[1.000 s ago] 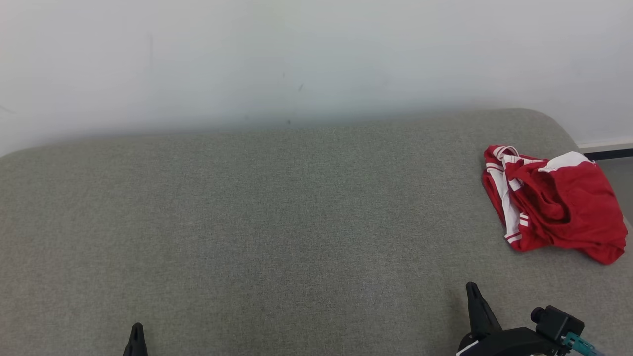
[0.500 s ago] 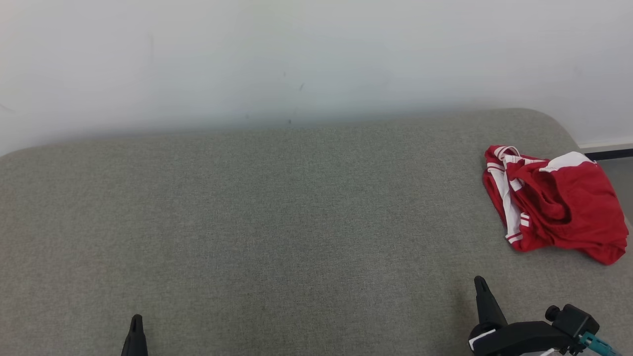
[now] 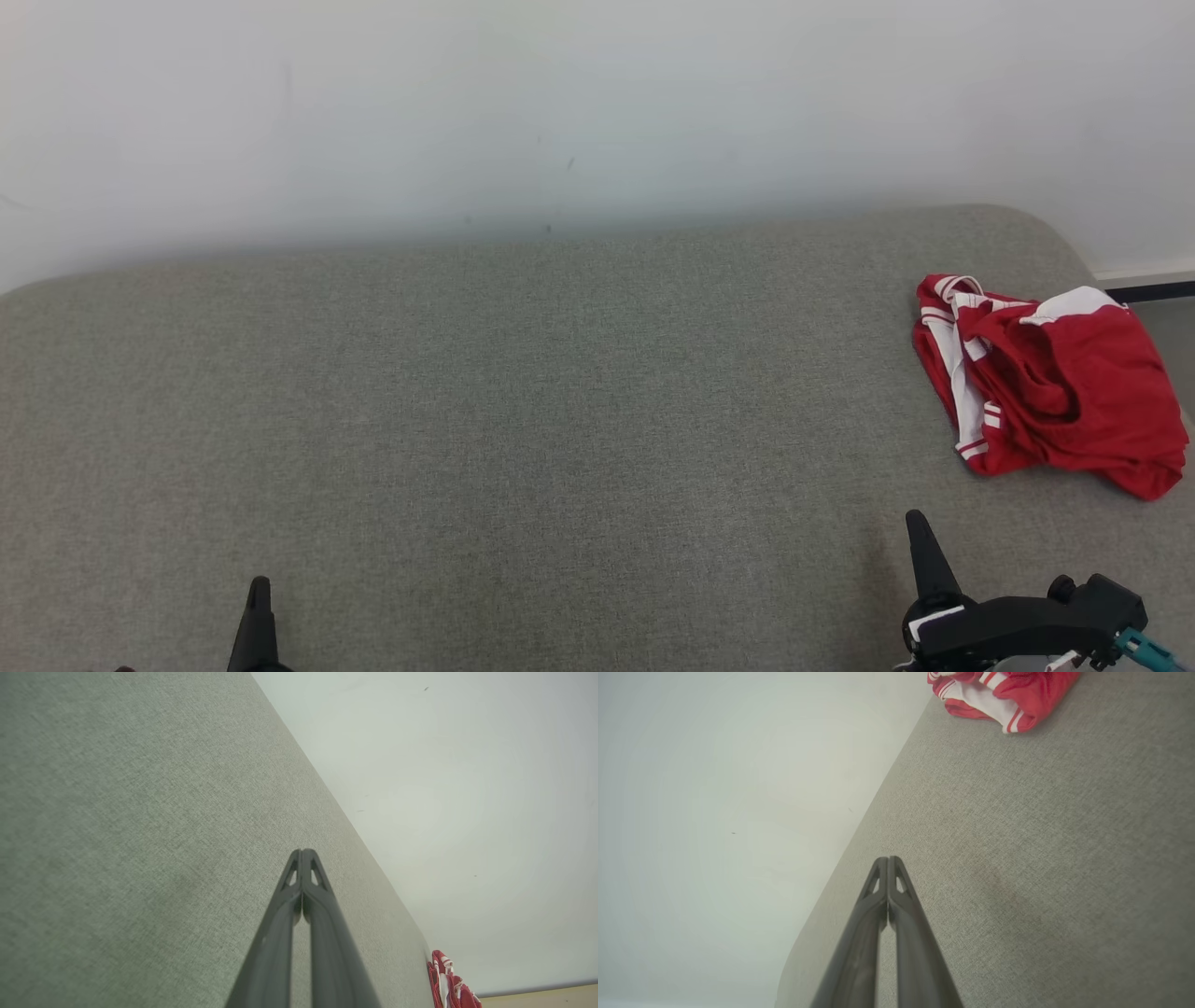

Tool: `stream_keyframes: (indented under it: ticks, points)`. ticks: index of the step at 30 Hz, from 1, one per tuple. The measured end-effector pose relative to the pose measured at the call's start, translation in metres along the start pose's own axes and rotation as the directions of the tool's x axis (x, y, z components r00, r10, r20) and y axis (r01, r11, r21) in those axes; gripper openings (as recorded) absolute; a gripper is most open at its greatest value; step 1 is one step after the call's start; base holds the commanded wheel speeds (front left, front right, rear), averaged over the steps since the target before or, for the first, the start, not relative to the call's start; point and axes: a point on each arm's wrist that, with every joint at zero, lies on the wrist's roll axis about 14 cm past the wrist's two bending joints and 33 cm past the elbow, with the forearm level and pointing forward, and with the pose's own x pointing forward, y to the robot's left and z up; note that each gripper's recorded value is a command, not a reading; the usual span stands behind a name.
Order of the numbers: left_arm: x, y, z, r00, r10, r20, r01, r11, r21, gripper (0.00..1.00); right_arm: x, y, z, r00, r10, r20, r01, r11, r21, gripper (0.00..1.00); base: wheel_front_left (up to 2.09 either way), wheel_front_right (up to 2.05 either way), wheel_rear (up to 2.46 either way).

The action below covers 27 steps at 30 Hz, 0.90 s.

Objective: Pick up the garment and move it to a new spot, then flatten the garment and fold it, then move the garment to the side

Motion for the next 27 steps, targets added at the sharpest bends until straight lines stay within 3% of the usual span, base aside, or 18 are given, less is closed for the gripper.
stream_keyframes:
  ticks: [27]
  points:
    - [0.007, -0.017, 0.006, 0.999, -0.053, -0.003, 0.050, 0.961, -0.272, 0.00, 0.005, 0.013, 0.016, 0.999, 0.042, 0.028, -0.048, 0.962, 0.269, 0.00, 0.00, 0.00, 0.00]
